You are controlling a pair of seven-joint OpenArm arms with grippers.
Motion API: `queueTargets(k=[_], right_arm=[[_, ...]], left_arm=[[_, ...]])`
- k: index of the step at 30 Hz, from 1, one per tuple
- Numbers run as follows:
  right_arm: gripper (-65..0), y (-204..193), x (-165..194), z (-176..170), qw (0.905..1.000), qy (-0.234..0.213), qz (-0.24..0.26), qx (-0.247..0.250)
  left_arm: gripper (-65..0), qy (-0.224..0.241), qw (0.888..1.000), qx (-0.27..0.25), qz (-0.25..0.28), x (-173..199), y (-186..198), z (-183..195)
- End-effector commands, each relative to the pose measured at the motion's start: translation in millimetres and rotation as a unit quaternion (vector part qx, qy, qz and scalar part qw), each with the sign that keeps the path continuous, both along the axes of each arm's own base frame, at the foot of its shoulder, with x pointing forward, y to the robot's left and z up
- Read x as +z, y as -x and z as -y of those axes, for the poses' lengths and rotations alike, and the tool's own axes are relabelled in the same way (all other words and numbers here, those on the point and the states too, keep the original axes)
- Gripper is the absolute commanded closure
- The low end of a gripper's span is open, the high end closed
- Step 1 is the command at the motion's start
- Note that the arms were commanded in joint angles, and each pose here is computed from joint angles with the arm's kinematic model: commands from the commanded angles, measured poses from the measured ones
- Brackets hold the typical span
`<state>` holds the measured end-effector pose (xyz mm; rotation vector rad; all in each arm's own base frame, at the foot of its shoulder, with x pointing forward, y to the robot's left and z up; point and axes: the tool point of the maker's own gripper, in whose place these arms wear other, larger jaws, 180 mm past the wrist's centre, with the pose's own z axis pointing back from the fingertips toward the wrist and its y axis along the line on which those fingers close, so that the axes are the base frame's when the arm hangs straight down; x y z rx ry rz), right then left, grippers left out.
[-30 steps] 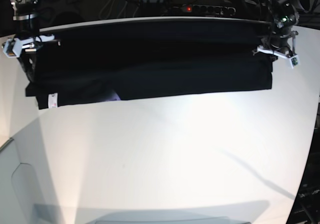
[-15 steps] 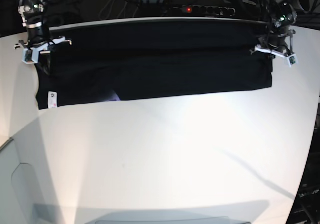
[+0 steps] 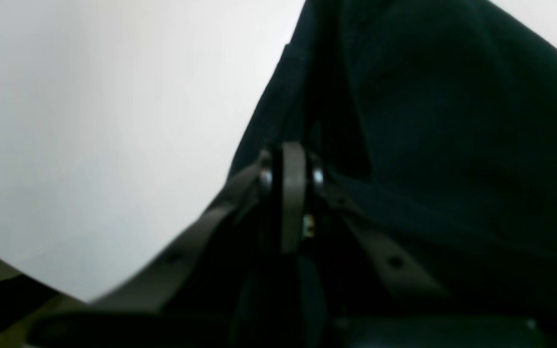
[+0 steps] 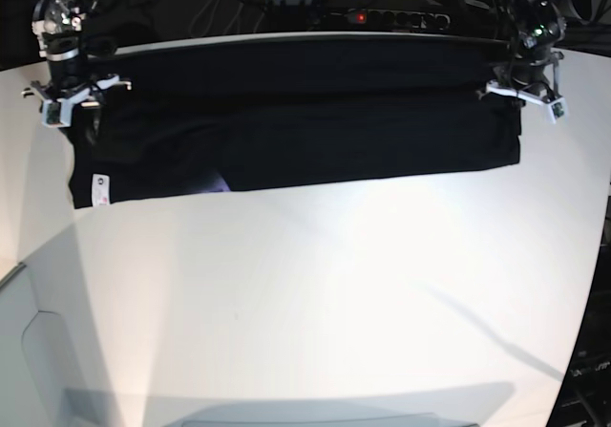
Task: Fold the T-shirt properly
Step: 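Hold the strip ends with both grippers and straighten it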
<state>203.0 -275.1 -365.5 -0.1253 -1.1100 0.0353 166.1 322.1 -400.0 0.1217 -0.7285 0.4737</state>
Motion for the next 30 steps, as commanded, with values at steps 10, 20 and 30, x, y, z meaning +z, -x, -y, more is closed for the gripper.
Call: queueTargets(k=[10,20,30], right_arm=[[-25.2,-4,36,-26,0.9985,0.002,0.050,0.023],[-25.2,3,4,-65,0.9969,-0.043,0.011,0.065],[-25.2,2,-1,-67,0.9967,-0.048,0.008,0.064]], left_arm=[[-12.5,-0.010,1.000,-0.002,0.001,5,3,-3],[-34.3,-0.016,1.000,-0.002,-0.001,8,8,-5],[-34.4,-0.027,0.998,-0.020,0.055,56,6,8]])
